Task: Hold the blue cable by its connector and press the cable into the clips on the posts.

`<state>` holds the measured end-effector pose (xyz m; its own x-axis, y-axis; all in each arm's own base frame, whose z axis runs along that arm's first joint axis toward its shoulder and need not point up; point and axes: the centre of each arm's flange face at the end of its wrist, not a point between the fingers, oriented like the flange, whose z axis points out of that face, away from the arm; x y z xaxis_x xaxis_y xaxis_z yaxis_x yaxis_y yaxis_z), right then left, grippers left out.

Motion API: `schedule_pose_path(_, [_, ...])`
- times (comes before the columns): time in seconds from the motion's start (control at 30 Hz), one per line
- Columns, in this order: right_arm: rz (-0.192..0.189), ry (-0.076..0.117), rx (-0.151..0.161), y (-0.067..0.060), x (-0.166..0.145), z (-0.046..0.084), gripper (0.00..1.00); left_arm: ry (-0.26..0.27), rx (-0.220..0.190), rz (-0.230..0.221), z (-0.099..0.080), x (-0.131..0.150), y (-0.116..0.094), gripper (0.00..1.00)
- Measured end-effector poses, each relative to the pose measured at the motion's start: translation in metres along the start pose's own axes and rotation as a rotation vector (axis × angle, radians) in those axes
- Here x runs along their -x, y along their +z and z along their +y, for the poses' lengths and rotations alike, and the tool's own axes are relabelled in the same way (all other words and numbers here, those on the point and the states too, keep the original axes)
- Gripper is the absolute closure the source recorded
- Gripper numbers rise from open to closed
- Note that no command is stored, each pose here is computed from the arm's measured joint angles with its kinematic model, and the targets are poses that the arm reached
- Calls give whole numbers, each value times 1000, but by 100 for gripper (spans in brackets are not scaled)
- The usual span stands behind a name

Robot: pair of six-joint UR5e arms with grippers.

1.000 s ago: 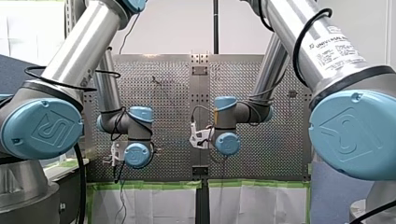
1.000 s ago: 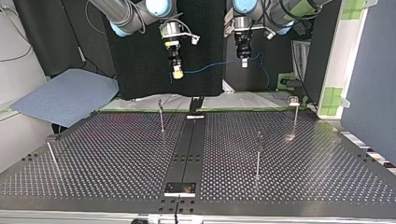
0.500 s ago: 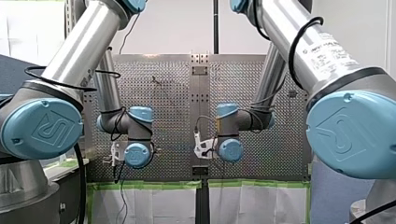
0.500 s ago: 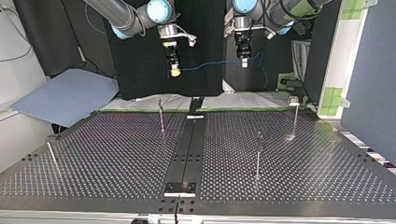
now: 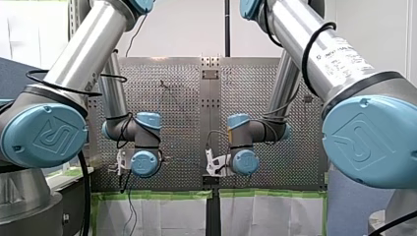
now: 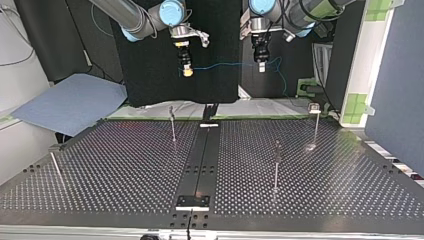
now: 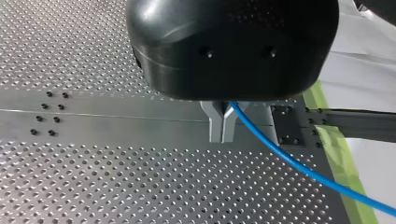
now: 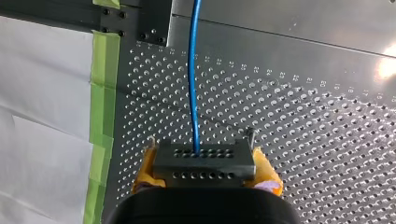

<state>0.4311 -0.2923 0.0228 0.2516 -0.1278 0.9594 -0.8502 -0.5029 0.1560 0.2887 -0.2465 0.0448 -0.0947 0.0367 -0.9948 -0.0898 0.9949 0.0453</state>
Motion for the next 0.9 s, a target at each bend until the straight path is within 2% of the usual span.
schedule_pose_path(0.1, [4, 15, 1, 5, -6, 1, 100, 23, 18, 8, 2, 2, -1, 100])
schedule_pose_path(0.23, [22, 48, -5, 10, -25, 0, 100, 60, 61, 14, 9, 10, 0, 100])
schedule_pose_path(0.4, [33, 94, -42, 7, -47, -1, 100, 112, 103, 18, 16, 26, 0, 100])
schedule_pose_path(0.5, [50, 119, -70, 5, -62, -2, 100, 130, 111, 18, 17, 34, -2, 100])
schedule_pose_path(0.67, [99, 135, -116, 4, -93, -5, 100, 106, 114, 12, 16, 49, -2, 100])
schedule_pose_path(0.9, [181, 148, -138, 8, -152, -8, 100, 58, 111, -33, 8, 87, 15, 100])
